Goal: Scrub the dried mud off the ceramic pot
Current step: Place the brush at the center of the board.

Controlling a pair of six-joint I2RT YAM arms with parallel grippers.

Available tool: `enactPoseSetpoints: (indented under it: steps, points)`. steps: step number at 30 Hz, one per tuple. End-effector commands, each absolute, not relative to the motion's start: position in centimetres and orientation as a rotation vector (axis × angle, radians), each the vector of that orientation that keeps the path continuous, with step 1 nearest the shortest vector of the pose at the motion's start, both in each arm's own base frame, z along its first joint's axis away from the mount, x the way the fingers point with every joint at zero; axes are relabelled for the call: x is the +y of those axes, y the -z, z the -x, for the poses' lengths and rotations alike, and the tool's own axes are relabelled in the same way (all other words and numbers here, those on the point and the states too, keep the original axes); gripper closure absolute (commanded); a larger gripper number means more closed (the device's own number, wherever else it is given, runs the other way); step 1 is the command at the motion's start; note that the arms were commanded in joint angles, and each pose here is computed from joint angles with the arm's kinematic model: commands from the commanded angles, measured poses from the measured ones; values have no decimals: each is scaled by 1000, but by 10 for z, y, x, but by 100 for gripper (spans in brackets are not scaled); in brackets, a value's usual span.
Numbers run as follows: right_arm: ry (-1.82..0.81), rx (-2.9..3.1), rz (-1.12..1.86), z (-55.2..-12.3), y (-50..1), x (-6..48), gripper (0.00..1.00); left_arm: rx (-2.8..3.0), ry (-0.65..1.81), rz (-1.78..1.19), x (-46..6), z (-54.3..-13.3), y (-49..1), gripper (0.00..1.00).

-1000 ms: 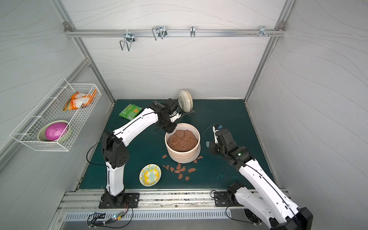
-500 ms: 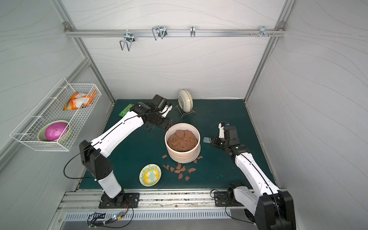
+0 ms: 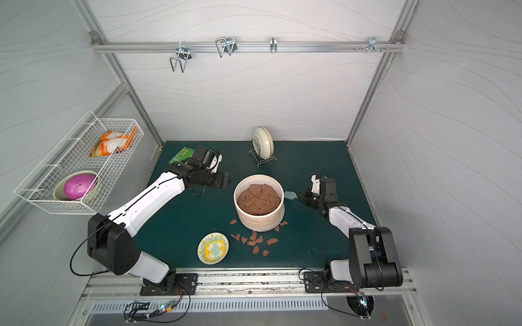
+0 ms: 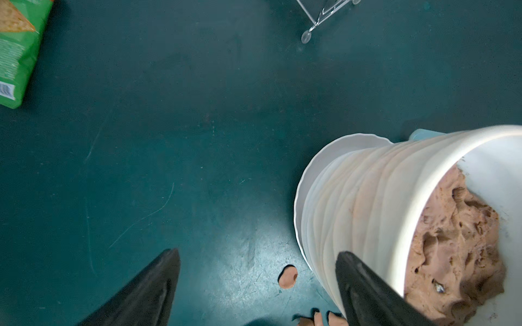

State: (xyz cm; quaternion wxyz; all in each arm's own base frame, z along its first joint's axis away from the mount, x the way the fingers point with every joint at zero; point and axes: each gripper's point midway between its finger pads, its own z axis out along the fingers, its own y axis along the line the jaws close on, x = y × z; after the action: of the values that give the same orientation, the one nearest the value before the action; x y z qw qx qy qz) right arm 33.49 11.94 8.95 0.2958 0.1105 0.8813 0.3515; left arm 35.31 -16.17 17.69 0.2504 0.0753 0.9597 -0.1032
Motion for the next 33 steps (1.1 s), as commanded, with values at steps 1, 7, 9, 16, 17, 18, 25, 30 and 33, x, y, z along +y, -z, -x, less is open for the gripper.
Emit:
enactPoseSetpoints:
  steps: [1, 7, 9, 16, 17, 18, 25, 30, 33]
  points:
    - [-991, 2324, -299, -335, -87, 121, 91, 2510, 334, -163, -161, -365, -198, 7]
    - [-975, 2370, -309, -326, -76, 115, 71, 2513, 336, -136, -154, -367, -192, 6]
    - [-953, 2390, -323, -322, -72, 112, 67, 2514, 349, -124, -153, -368, -191, 6]
    - [-823, 2438, -380, -308, -62, 95, 36, 2511, 340, -83, -143, -372, -187, 6]
    - [-792, 2446, -388, -305, -61, 92, 30, 2507, 334, -64, -139, -373, -187, 5]
    - [-766, 2446, -392, -303, -63, 89, 25, 2503, 332, -41, -135, -374, -186, 4]
    - [-470, 2396, -434, -293, -92, 50, 1, 2446, 279, 51, -112, -382, -183, 0]
    - [-324, 2285, -344, -307, -123, 33, 1, 2342, 119, 63, -88, -391, -175, 0]
    - [-214, 2266, -287, -328, -133, 23, 1, 2279, -12, 93, -66, -395, -164, 0]
